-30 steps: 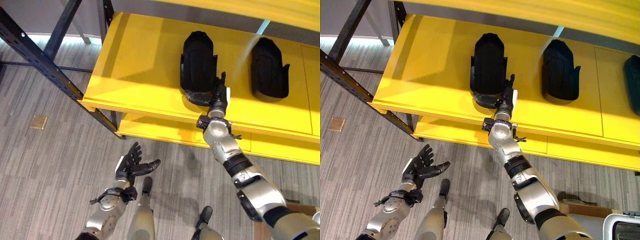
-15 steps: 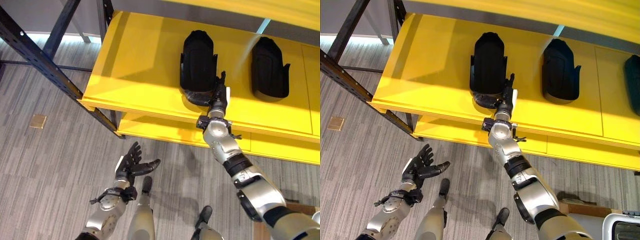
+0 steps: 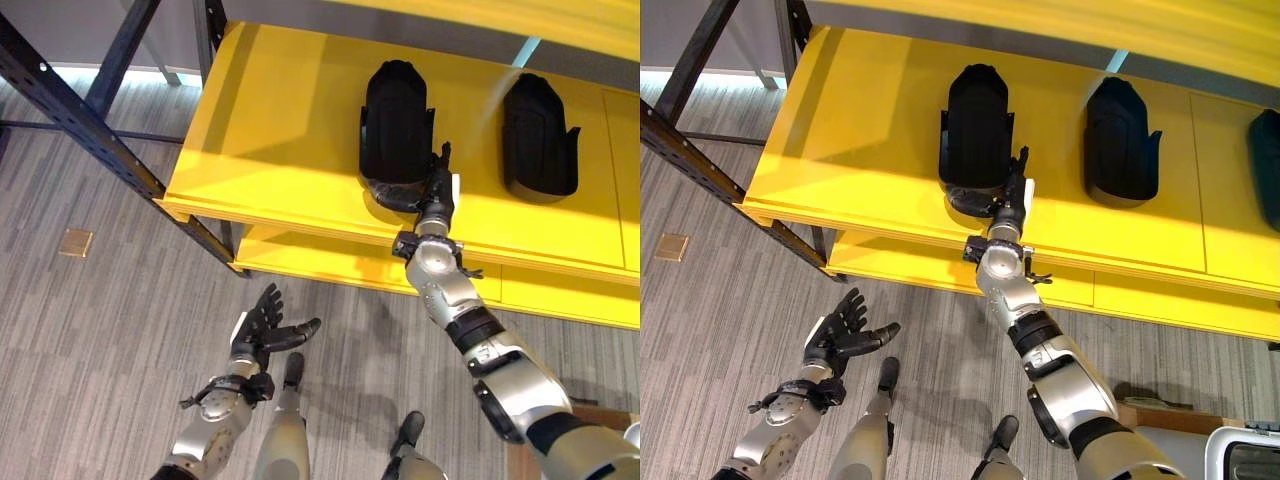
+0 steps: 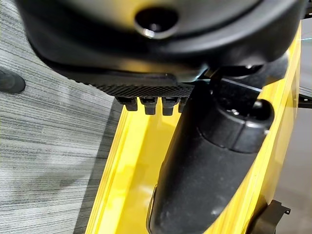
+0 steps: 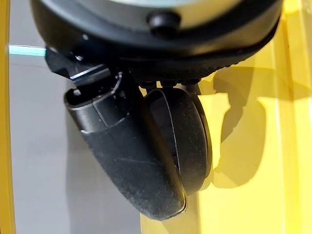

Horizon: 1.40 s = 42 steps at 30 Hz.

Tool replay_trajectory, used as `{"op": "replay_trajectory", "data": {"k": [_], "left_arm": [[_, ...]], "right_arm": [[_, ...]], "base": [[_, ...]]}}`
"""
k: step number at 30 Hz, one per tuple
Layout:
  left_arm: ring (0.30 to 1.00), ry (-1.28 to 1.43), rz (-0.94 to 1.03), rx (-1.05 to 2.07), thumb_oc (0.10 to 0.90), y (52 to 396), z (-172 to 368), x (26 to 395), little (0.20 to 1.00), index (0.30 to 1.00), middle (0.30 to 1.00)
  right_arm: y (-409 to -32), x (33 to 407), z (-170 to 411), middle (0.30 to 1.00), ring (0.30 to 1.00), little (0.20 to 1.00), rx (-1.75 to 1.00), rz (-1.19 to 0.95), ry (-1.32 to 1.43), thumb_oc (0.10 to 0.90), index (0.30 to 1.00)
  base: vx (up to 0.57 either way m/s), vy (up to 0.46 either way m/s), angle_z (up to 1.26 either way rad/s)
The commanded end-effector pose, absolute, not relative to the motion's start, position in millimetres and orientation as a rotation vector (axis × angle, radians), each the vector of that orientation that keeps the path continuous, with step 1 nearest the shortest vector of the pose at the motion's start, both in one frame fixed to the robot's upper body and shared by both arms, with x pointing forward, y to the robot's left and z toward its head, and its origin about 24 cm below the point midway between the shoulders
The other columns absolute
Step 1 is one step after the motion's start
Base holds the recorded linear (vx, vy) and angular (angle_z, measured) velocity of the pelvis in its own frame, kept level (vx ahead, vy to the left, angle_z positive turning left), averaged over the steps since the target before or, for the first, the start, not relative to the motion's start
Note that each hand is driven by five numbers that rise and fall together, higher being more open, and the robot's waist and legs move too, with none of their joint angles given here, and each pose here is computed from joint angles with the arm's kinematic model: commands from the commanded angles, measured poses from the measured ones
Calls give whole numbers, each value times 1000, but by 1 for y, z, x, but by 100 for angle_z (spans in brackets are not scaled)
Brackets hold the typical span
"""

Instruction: Move parts from the plastic box to the shelf.

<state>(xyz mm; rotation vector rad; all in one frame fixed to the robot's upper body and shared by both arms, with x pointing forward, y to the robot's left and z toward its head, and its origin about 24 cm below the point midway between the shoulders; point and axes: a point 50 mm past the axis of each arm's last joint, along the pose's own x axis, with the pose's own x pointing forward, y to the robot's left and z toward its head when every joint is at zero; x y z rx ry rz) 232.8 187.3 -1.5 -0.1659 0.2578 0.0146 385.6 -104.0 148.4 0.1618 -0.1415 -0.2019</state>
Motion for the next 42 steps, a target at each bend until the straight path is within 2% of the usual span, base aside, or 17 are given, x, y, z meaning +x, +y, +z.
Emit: {"op": "replay_trajectory", "data": {"k": [1,23,42], "left_arm": [[1000,37,20,-206,900,190,38,248,1000,1000,1000],[1000,38,8,-206,900,187,37,248,1000,1000,1000],[1000,54,11,-204,900,186,34,248,1000,1000,1000]], "right_arm": [[-66,388,183,1000,1000,1000,183,-42,-239,900,1000],[-59,389,170,1000,1000,1000,125,-42,-192,900,1000],[-60,389,157,1000,1000,1000,272,-85,-112,900,1000]], "base": [[0,0,0],[0,0,0],[0,0,0]]}}
